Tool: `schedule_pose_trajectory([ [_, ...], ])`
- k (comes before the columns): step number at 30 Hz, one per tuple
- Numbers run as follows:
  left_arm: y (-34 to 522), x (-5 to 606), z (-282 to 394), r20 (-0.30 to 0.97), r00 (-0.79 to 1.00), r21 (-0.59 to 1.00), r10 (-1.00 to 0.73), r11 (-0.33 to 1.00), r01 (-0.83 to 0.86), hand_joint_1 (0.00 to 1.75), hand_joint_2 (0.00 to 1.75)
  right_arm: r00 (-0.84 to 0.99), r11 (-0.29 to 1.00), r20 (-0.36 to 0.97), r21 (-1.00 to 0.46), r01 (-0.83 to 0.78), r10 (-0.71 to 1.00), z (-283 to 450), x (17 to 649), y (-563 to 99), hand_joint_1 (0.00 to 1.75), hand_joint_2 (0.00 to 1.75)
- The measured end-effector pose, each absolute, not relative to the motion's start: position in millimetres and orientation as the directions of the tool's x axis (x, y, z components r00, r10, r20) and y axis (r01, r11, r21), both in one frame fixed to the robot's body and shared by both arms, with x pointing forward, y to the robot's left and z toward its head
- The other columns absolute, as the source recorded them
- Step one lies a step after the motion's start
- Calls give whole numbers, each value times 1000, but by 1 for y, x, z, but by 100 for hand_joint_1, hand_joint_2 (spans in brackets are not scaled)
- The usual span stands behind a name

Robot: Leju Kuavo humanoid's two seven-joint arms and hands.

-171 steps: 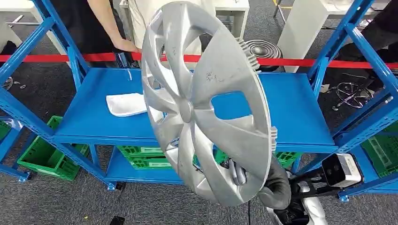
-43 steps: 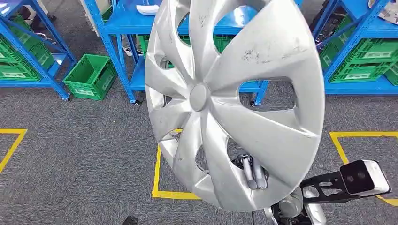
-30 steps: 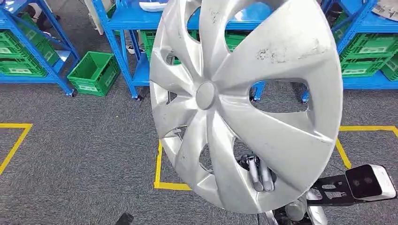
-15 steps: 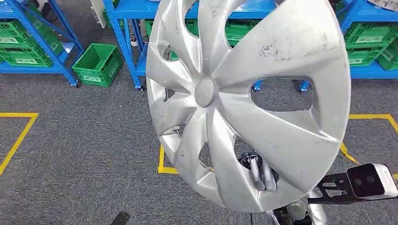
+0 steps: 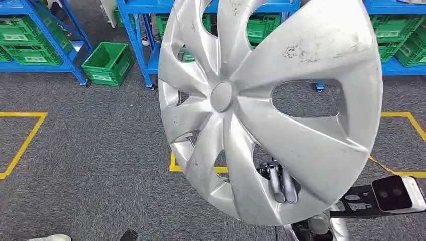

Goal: Take the parts from the cabinet and place them on the table.

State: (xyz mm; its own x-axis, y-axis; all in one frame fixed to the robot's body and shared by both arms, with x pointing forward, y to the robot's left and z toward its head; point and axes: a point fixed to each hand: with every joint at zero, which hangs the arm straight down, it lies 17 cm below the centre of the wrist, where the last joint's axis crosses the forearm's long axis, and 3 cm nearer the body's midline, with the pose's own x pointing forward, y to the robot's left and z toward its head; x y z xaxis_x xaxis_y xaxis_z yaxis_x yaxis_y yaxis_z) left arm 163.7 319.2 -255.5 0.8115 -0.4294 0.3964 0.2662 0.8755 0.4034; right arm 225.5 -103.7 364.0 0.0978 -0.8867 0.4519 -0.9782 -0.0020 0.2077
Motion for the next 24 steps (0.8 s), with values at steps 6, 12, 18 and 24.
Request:
schedule_pose_trajectory([
  [6, 319, 165, -255, 398, 809, 406, -432, 874, 267, 0, 175, 90, 2, 455, 197, -980, -886, 365, 225, -103, 175, 175],
  [12, 316, 164, -256, 398, 809, 397, -432, 877, 272, 0, 175, 85, 6, 459, 193, -981, -884, 364, 225, -103, 175, 175],
  [18, 315, 160, -257, 391, 815, 388, -428, 880, 275, 0, 175, 85, 1, 457, 185, -983, -886, 365, 222, -103, 175, 175],
  [24, 317, 154, -259, 381, 820, 388, -426, 879, 276, 0, 175, 87, -2, 457, 182, -983, -885, 364, 221, -102, 175, 175],
])
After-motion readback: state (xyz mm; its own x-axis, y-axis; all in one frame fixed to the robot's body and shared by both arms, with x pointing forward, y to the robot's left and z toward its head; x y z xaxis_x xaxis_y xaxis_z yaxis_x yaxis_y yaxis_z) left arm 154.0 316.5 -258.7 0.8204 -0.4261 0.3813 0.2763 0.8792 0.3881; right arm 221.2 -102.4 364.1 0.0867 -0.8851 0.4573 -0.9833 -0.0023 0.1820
